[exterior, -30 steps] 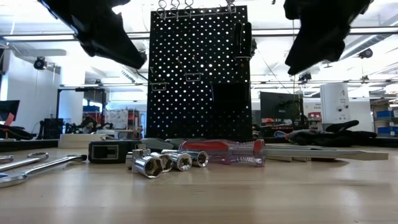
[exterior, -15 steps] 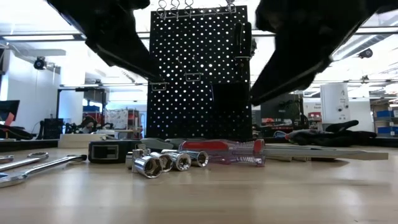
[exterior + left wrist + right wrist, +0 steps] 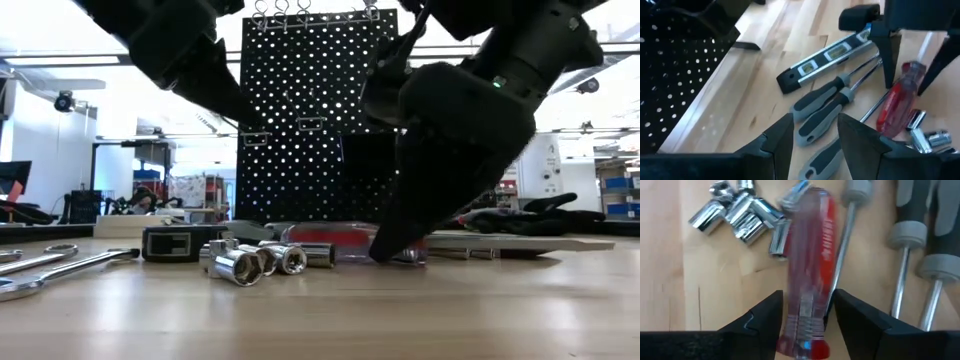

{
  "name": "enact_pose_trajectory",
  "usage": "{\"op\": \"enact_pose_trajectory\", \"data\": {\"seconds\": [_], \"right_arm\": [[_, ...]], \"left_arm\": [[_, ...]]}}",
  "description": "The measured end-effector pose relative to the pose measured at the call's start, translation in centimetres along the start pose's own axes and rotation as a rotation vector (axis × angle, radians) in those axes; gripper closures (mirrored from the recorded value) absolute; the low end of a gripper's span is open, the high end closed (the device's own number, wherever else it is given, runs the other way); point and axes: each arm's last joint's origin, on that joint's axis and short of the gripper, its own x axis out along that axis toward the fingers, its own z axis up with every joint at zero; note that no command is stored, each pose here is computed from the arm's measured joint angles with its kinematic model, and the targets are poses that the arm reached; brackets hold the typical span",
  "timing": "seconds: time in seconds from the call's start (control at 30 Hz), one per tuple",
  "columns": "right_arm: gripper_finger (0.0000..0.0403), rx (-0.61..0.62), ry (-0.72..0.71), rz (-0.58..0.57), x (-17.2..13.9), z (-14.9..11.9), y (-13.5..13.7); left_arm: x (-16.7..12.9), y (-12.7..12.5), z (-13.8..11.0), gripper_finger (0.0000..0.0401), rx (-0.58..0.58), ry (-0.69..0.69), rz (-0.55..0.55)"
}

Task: Hang tools onto peg board
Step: Hang the red screwdriver on the peg board

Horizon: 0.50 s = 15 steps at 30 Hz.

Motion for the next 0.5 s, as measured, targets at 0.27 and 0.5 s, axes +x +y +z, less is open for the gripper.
{"op": "enact_pose_trajectory", "data": {"seconds": [0.27, 0.5], "right_arm": [[0.0310, 0.078, 0.012, -0.054, -0.4, 0.1, -0.5], [0.0310, 0.098, -0.134, -0.106, -3.3, 0.7, 0.2]], "left_arm": [[0.0, -0.2, 0.0, 0.0258, -0.043, 0.021, -0.064], [-0.6, -0.2, 1.0, 0.0258, -0.110, -0.050, -0.104]]}}
